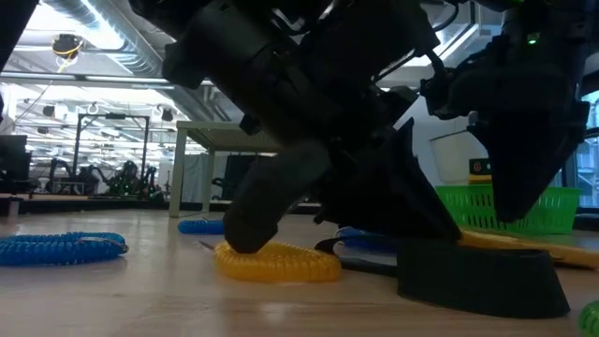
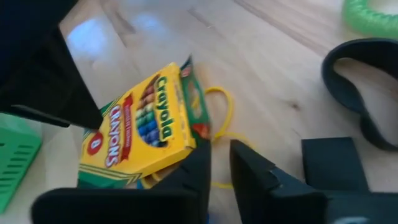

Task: Pick & Place Office Desk Supplies
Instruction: Put the crayon box into the green bin

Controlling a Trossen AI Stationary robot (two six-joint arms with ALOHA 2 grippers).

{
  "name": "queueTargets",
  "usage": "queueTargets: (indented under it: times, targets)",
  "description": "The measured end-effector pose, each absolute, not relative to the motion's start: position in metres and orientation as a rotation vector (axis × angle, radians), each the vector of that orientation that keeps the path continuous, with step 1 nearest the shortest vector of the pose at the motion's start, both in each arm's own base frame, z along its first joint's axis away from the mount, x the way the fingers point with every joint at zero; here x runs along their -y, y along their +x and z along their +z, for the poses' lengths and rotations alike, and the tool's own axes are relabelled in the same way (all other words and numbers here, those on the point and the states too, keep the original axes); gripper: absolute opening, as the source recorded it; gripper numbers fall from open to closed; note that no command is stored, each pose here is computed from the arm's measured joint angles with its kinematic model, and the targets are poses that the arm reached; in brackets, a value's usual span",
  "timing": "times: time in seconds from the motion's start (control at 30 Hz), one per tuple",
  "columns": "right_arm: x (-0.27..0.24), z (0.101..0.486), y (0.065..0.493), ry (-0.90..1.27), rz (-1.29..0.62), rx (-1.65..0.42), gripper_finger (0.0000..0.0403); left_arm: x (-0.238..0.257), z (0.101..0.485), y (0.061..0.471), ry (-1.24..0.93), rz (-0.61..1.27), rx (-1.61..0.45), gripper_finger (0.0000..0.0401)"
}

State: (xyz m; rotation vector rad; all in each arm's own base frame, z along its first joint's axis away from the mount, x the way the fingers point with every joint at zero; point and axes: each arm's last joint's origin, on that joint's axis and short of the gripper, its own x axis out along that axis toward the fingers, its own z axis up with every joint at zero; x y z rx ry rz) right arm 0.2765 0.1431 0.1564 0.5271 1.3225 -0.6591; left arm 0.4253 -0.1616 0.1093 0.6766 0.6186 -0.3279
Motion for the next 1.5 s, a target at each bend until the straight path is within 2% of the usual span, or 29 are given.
queueTargets:
  times: [0.27, 0.47, 0.67, 0.9, 1.13, 1.23, 1.5]
  targets:
    - [-0.143, 0.161, 0.275, 0.519, -0.635, -1.331, 0.0168, 0.162, 0.11, 0.425, 0.685, -0.298, -0.615, 0.0142]
    - [-0.147, 0.165, 0.263, 0.539, -0.665, -1.418, 0.0147, 0.163, 0.114, 0.428, 0.671, -0.283, -0.566, 0.0169]
    - [-0.155, 0.156, 0.262, 0.564, -0.676, -1.445, 0.0141, 0.166, 0.119, 0.431, 0.628, -0.292, -0.504, 0.0169]
    - [-0.158, 0.136, 0.269, 0.524, -0.668, -1.478, 0.0141, 0.165, 0.116, 0.429, 0.618, -0.299, -0.538, 0.0169]
    - [-0.156, 0.132, 0.273, 0.523, -0.644, -1.478, 0.0141, 0.16, 0.107, 0.433, 0.624, -0.267, -0.545, 0.0168]
    - [-0.156, 0.132, 0.274, 0.527, -0.636, -1.467, 0.0141, 0.158, 0.103, 0.434, 0.643, -0.21, -0.56, 0.0161]
    - [-0.157, 0.132, 0.277, 0.534, -0.611, -1.44, 0.0141, 0.157, 0.102, 0.434, 0.645, -0.196, -0.563, 0.0126]
